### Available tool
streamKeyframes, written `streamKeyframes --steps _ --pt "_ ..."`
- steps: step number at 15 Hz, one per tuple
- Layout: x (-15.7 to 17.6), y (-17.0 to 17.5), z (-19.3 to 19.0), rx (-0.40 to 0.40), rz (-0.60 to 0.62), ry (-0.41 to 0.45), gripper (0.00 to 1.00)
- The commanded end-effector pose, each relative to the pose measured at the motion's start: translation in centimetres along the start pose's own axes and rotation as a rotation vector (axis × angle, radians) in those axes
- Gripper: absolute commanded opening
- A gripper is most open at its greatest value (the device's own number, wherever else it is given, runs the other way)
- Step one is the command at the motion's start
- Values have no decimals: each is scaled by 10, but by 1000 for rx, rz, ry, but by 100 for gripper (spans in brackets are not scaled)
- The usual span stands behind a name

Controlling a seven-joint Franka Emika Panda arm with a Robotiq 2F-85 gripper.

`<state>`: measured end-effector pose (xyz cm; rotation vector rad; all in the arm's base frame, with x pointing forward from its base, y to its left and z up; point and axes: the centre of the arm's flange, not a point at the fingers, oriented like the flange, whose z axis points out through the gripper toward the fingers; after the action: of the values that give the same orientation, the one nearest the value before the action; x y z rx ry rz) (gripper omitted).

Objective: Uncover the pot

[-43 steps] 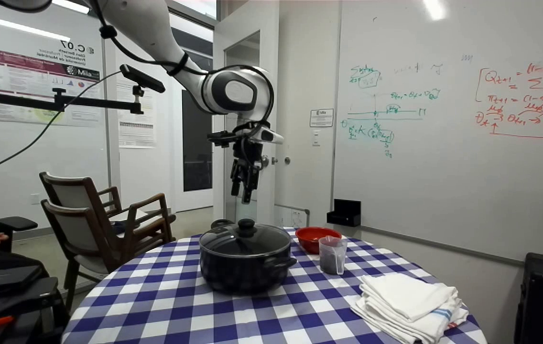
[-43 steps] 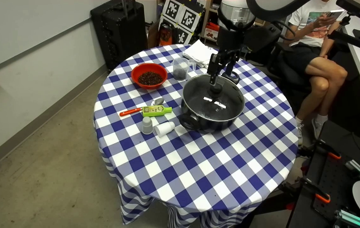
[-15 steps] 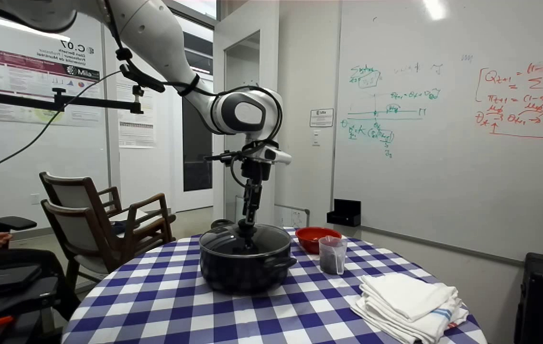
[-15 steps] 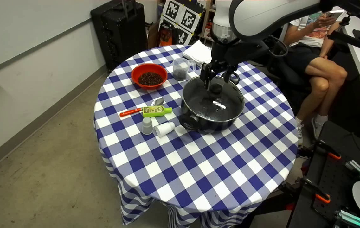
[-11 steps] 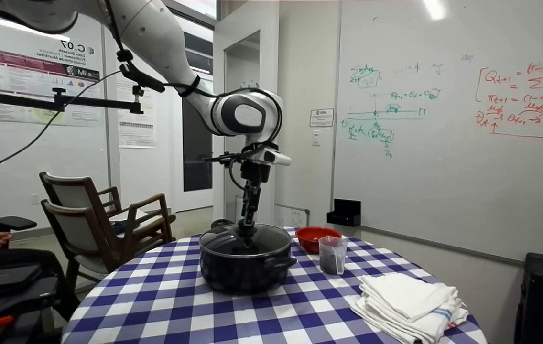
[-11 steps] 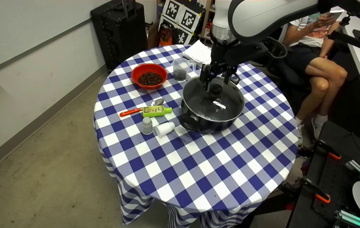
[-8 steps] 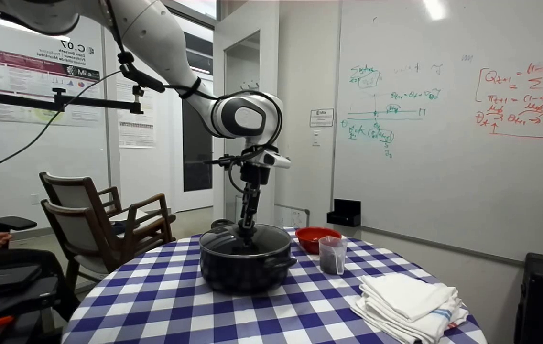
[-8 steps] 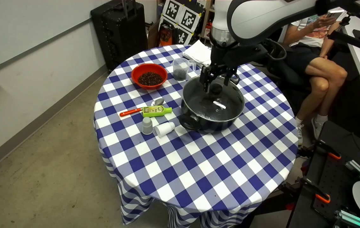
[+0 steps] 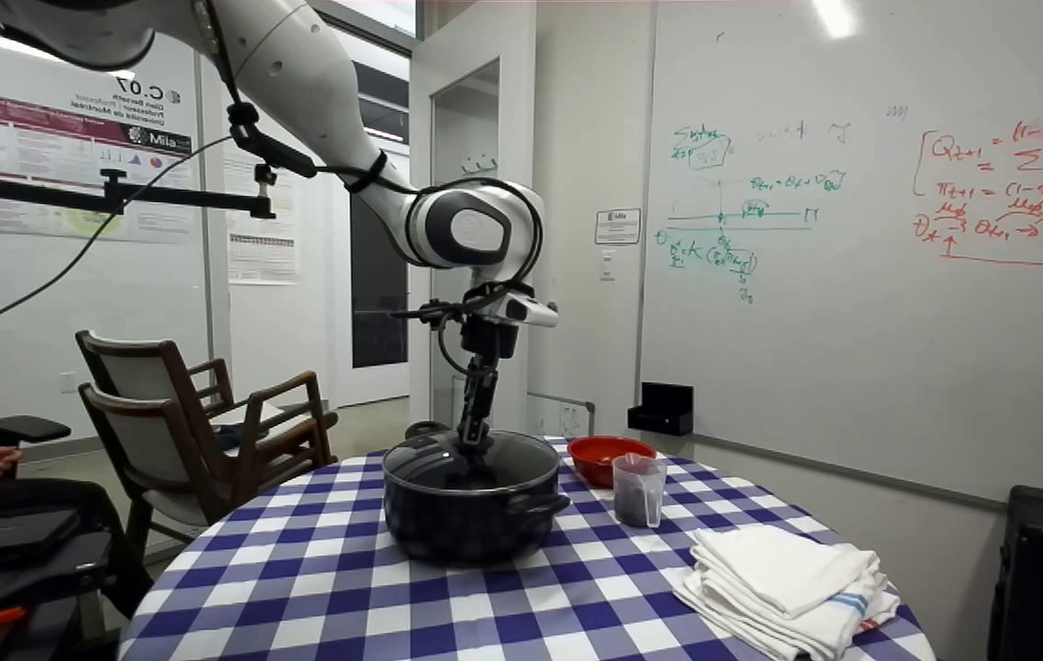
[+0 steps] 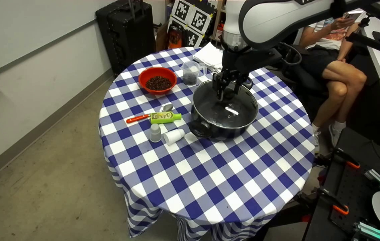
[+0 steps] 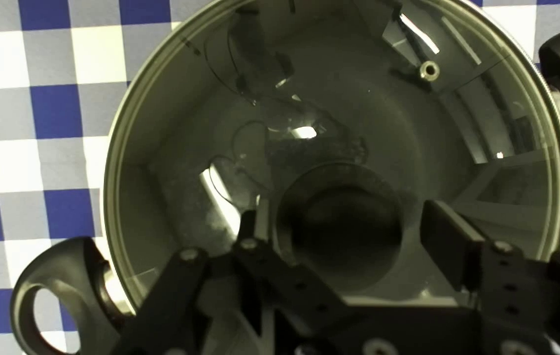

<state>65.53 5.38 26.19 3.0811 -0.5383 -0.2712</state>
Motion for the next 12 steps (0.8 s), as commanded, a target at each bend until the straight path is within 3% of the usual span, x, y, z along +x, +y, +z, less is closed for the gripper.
streamKeyframes --steps 1,4,9,12 --pt "3 -4 -2 9 4 -16 44" --pt "3 -2 -6 14 5 -13 25" --pt "-2 2 -18 24 5 7 25" --pt "-27 19 -66 42 -67 56 25"
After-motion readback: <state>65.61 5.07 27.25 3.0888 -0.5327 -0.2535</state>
